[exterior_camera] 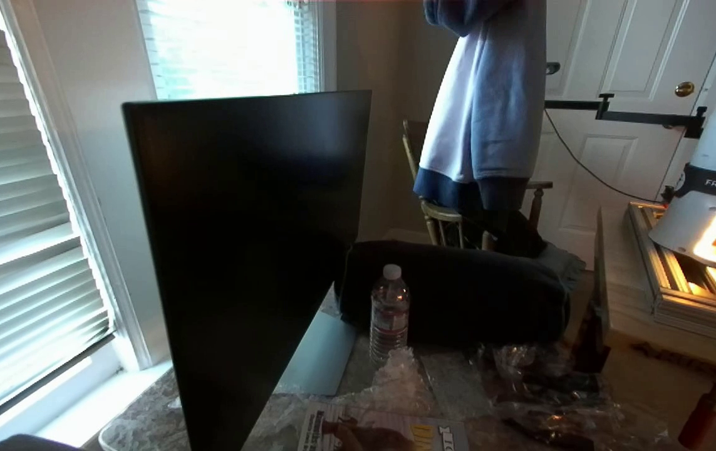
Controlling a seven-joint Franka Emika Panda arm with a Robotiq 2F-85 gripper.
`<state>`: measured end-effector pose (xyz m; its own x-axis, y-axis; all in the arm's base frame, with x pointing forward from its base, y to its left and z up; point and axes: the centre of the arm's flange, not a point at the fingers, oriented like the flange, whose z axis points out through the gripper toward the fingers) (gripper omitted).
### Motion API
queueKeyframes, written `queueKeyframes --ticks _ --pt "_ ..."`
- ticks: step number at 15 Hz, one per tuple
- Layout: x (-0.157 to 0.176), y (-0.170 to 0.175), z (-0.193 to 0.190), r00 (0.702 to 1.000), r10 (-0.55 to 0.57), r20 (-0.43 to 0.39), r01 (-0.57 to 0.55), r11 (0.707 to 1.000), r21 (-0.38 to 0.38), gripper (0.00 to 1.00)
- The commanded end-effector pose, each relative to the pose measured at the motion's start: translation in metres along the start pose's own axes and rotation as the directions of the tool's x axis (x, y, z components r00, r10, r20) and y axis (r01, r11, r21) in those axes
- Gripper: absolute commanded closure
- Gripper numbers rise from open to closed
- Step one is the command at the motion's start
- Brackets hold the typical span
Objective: Remove the hoodie from the backrest of the chair and place it on the seat of the chair.
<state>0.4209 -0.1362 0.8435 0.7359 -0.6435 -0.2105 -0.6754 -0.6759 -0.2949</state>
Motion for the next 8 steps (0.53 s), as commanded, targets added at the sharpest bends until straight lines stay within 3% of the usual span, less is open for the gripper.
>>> queueKeyframes --ticks 1,8 --pt "0.058 0.004 -0.059 0.992 0.129 0.015 -0.129 0.991 0.024 0.99" --pt "0.128 0.055 -0.049 0.926 0.375 0.051 -0.377 0.925 0.042 0.99"
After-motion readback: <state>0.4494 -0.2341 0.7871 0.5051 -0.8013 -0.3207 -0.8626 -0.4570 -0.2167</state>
